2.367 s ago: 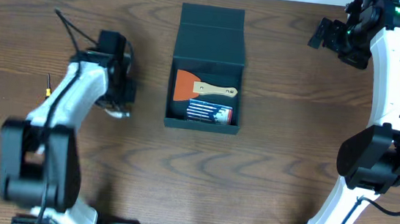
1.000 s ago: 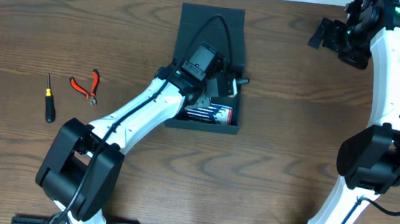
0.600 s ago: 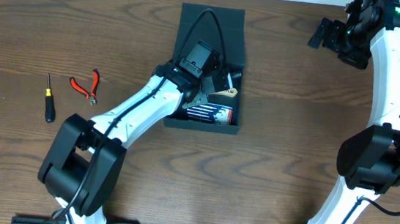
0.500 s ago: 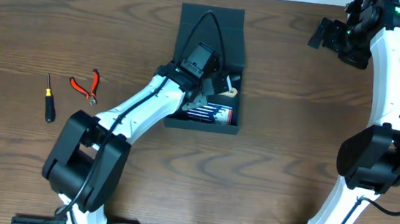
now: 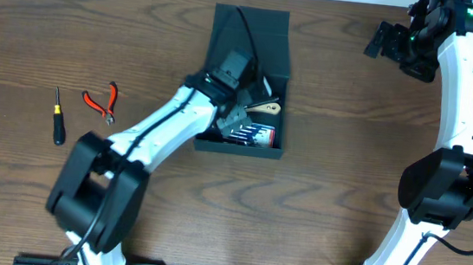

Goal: Pack container
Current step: 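Place the hammer into the black box with the left gripper, then move the left gripper to the red-black pliers and grasp them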

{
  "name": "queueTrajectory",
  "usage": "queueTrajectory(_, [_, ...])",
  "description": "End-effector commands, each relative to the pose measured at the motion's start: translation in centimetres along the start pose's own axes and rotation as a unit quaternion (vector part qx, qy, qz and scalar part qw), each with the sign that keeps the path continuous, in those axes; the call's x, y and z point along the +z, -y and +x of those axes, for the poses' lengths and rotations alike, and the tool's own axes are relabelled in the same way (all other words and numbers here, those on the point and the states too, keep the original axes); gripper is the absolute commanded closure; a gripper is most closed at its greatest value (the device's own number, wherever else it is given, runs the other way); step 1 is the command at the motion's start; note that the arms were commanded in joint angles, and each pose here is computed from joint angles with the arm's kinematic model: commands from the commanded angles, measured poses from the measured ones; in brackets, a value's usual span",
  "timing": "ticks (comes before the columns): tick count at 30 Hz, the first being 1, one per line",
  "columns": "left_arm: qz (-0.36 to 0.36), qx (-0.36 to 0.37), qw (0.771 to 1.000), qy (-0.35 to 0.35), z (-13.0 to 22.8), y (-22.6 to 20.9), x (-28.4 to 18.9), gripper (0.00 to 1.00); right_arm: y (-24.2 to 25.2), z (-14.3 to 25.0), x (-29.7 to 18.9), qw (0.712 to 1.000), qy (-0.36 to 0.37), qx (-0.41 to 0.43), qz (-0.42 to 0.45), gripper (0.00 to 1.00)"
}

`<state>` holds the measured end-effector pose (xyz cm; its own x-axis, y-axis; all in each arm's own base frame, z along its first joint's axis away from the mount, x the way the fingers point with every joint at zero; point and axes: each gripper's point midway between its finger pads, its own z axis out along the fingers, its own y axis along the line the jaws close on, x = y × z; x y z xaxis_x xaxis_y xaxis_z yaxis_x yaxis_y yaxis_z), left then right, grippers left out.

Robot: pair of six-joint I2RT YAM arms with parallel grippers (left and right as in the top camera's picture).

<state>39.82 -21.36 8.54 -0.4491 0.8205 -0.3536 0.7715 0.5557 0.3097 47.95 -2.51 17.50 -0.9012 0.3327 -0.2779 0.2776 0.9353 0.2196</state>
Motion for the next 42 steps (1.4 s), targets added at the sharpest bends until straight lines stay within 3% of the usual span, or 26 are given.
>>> queueTrajectory(1, [-0.063,-0.106,0.986,0.110,-4.7,-5.1,-8.9,0.02,0.1,0.1,-0.1,1.000,-0.001,0.008,0.002,0.01])
queueTrajectory(5, [-0.118,-0.126,0.970,0.169,-4.7,-7.9,-16.0,0.01,0.2,0.1,-0.1,1.000,-0.001,0.008,0.002,0.01])
queueTrajectory(7, [-0.156,-0.148,0.965,0.152,-2.4,-9.8,-17.9,0.00,0.2,0.1,-0.1,1.000,-0.001,0.008,0.002,0.01])
queueTrajectory(9, [-0.190,-0.202,0.955,0.105,1.4,-11.9,-18.5,0.07,0.1,0.1,-0.1,1.000,-0.001,0.008,0.002,0.01])
queueTrajectory(12, [-0.199,-0.294,0.935,0.020,7.9,-13.7,-17.5,0.09,0.1,0.0,-0.1,1.000,0.000,0.008,0.002,0.01])
queueTrajectory(17, [-0.170,-0.474,0.858,-0.100,17.8,-14.7,-14.1,0.09,0.1,0.0,-0.1,1.000,0.002,0.008,0.001,0.01])
queueTrajectory(24, [-0.072,-0.570,0.803,-0.157,22.3,-14.2,-7.0,0.21,0.0,-0.4,-0.1,1.000,0.009,0.007,-0.001,0.01])
queueTrajectory(42, [-0.027,-0.577,0.794,-0.189,24.2,-13.2,4.0,0.25,-0.6,0.3,0.4,1.000,-0.005,0.000,0.000,0.01])
